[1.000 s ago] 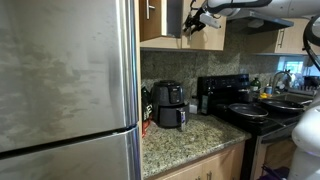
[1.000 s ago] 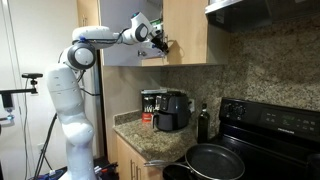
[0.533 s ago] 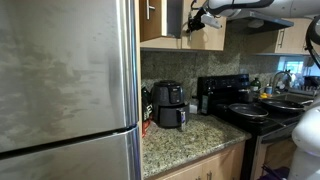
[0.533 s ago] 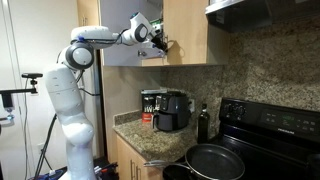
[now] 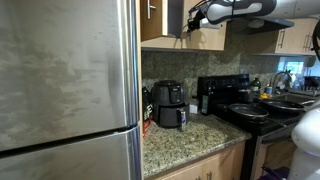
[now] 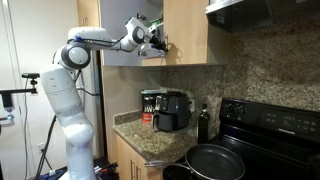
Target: Open the cabinet door on the right
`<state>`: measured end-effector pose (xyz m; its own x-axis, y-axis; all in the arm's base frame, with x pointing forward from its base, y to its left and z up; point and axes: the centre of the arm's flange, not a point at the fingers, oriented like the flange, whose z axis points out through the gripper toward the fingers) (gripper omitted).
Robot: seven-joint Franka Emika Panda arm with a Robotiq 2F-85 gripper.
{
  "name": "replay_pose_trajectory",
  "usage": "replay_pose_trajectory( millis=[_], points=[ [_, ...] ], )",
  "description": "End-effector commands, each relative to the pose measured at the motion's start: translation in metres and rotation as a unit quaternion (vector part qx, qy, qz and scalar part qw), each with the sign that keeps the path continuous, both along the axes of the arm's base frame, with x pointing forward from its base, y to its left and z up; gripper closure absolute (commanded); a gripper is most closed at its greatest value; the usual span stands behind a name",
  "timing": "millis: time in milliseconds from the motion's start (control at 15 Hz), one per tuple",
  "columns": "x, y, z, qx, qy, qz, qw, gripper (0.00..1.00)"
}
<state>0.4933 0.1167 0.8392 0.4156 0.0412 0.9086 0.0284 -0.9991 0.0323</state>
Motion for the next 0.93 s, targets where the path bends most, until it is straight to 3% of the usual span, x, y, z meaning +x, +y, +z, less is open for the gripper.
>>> replay_pose_trajectory(
  millis=[0, 600, 667, 867],
  points=[
    [-0.030, -0.062, 0.011, -0.024, -0.035, -0.066, 0.9969, 0.96],
    [-0.070, -0.065, 0.032, 0.009, -0.022, -0.091, 0.9955, 0.96],
    [-0.042, -0.005, 0.001, 0.012, 0.003, -0.022, 0.9997, 0.85],
    [-0.047, -0.005, 0.002, 0.013, 0.009, -0.026, 0.9995, 0.85]
  ],
)
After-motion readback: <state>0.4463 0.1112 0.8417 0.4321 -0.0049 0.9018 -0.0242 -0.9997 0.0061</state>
